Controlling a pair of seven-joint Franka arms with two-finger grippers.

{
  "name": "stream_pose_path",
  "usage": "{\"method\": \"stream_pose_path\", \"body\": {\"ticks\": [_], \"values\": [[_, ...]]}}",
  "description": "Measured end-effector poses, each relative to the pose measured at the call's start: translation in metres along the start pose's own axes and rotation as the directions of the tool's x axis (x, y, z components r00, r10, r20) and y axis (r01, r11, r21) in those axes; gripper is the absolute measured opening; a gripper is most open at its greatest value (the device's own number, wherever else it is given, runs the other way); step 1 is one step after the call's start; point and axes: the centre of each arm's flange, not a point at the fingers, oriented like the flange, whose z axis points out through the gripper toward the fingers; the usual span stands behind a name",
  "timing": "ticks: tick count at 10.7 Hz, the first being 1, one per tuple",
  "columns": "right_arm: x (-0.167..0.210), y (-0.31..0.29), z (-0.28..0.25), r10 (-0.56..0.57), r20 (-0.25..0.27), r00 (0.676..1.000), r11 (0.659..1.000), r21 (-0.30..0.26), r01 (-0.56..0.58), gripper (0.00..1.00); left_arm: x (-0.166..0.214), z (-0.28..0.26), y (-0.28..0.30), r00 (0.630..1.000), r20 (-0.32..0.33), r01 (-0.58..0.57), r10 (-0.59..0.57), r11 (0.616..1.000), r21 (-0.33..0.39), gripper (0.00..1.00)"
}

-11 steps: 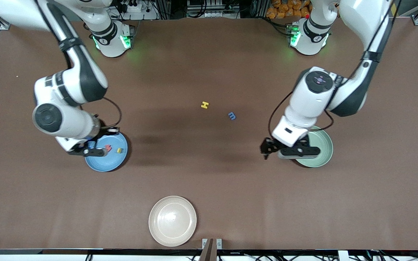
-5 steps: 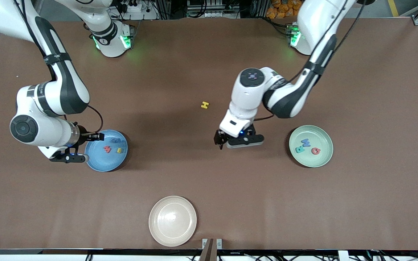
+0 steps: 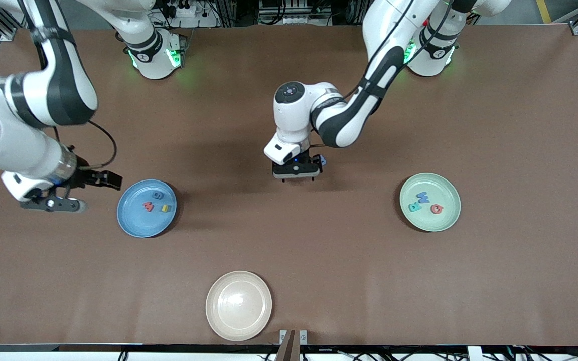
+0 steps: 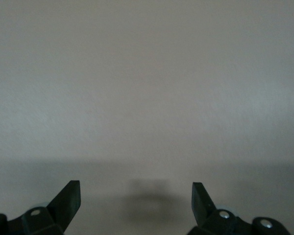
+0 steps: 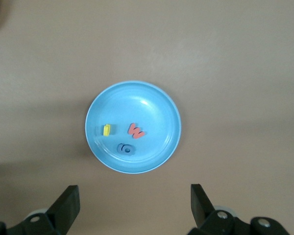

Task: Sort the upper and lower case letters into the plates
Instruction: 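Lower the left gripper onto the yellow H while the right gripper withdraws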

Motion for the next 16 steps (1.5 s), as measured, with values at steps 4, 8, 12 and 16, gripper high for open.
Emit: {"method": "stream_pose_path", "body": {"ticks": [4,8,12,16], "values": [[-0.024,0.002,-0.072,-0.043,-0.113,0.993,0.999,-0.022,0.040,1.00,-0.023,-0.018,0.027,0.992,0.113,0.070,-0.063,0.996,-0.058,1.00],[-0.032,0.022,-0.077,-0.008,-0.057,0.998,0.999,-0.033,0.006,1.00,-0.080,-0.027,0.060,0.976,0.218,0.038,-0.017,0.995,-0.094,1.00],[-0.033,0.035,-0.080,0.024,0.009,1.000,1.000,0.008,-0.024,1.00,-0.096,-0.011,0.045,0.926,0.364,-0.083,0.094,0.996,-0.045,1.00],[-0.024,0.041,-0.079,0.024,0.035,0.999,0.999,0.042,-0.025,1.00,-0.101,0.007,0.037,0.910,0.398,-0.113,0.116,0.993,-0.030,1.00]]}}
